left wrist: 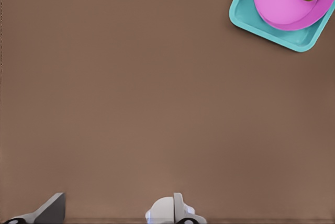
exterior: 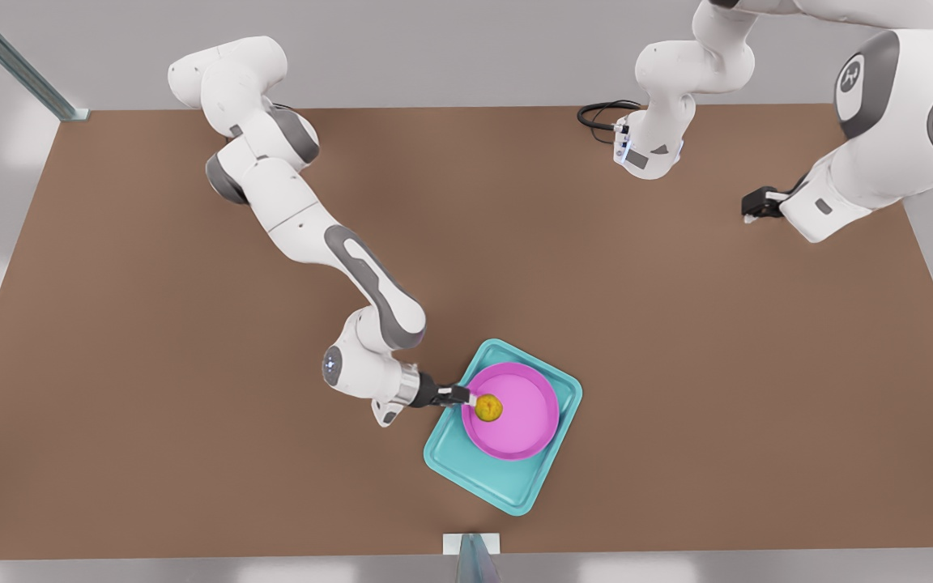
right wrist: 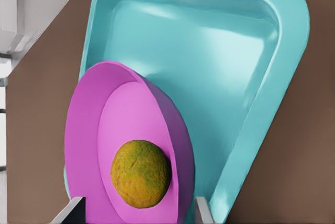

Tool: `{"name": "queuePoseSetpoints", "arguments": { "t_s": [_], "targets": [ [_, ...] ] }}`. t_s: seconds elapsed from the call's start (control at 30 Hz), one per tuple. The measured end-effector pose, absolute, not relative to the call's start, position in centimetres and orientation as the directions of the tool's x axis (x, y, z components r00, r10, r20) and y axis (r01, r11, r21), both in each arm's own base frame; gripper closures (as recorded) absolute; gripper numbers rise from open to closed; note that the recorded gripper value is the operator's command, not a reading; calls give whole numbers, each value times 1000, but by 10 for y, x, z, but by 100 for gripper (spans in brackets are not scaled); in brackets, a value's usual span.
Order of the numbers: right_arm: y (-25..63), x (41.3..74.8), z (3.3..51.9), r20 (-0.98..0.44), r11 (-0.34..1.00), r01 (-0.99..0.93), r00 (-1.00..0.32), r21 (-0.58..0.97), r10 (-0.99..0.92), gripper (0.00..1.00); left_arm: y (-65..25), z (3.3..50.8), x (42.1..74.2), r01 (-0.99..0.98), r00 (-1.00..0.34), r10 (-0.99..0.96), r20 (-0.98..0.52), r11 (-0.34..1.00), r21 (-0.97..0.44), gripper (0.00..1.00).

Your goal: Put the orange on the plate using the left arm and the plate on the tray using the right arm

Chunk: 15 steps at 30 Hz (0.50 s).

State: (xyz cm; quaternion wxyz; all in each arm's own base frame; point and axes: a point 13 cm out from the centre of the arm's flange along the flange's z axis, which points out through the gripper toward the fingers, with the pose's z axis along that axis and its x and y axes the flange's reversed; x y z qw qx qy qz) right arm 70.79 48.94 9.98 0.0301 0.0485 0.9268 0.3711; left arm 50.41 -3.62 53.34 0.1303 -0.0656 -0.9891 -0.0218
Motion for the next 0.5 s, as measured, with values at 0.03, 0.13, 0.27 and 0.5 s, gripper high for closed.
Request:
{"name": "queuePoseSetpoints", "arguments": {
  "t_s": [0.03, 0.13, 0.27, 0.5],
  "targets": [
    [458, 725, 117, -62, 767, 30, -994, 642, 91, 0, -36, 534, 503, 135, -956, 123, 265, 991, 26, 0],
    [311, 786, 233, -200, 933, -147, -976, 329, -83, 0, -37, 523, 504, 138, -948, 126, 293, 990, 21, 0],
    [149, 750, 437, -198, 987, -158, -968, -7, -156, 0, -45, 493, 520, 136, -936, 136, 324, 990, -23, 0],
    [77, 578, 516, 74, 975, -213, -975, -65, -208, 0, -49, 490, 538, 133, -946, 140, 291, 990, -44, 0]
  ]
}}
